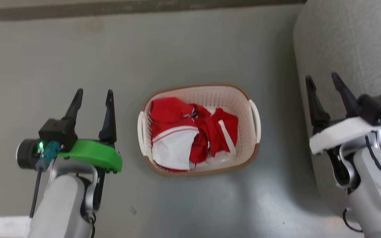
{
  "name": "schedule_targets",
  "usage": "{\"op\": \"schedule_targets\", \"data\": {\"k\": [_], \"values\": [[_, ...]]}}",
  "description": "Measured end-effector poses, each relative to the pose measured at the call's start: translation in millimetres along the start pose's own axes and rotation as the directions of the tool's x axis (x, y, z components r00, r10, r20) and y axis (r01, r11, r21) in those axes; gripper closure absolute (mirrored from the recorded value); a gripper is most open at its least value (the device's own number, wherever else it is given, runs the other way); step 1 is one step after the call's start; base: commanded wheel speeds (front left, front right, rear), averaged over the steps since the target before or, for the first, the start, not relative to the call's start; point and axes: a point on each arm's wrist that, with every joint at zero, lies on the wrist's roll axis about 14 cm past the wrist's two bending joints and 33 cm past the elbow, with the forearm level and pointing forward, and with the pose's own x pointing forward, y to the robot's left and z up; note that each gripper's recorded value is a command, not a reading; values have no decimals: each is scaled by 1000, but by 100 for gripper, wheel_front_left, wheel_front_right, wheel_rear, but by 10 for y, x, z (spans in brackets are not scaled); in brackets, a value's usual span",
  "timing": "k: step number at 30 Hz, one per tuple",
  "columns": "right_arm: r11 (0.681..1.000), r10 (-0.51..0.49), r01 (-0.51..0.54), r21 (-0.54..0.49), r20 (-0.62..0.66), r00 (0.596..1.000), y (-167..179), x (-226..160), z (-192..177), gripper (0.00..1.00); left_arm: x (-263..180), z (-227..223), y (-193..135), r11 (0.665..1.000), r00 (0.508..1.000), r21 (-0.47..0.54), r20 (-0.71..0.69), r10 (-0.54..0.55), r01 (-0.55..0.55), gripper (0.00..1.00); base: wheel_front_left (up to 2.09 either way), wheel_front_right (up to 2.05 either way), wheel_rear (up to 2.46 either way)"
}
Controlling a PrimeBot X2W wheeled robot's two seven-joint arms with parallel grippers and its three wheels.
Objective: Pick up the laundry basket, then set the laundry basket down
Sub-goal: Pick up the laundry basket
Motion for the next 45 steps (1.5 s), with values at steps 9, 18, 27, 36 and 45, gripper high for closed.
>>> {"op": "schedule_targets", "data": {"k": [9, 18, 27, 36, 45], "values": [[1000, 8, -8, 11, -63, 998, -48, 418, -287, 0, 413, -457, -48, 999, 993, -29, -111, -40, 37, 0, 0, 0, 0], [999, 32, -31, 9, -137, 990, -65, 732, -632, 0, 654, -996, -24, 997, 964, -51, -258, -62, 50, 0, 0, 0, 0], [997, 78, -72, 31, -290, 954, 57, 833, -1306, 0, 625, -1766, 126, 996, 892, -88, -449, -42, 3, 0, 0, 0, 0], [995, 92, -73, 61, -410, 907, 118, 740, -1816, 0, 524, -2272, 198, 995, 824, -102, -565, -46, -15, 0, 0, 0, 0], [994, 100, -71, 79, -470, 877, 151, 712, -2116, 0, 500, -2602, 186, 993, 778, -118, -625, -69, -7, 0, 0, 0, 0]]}}
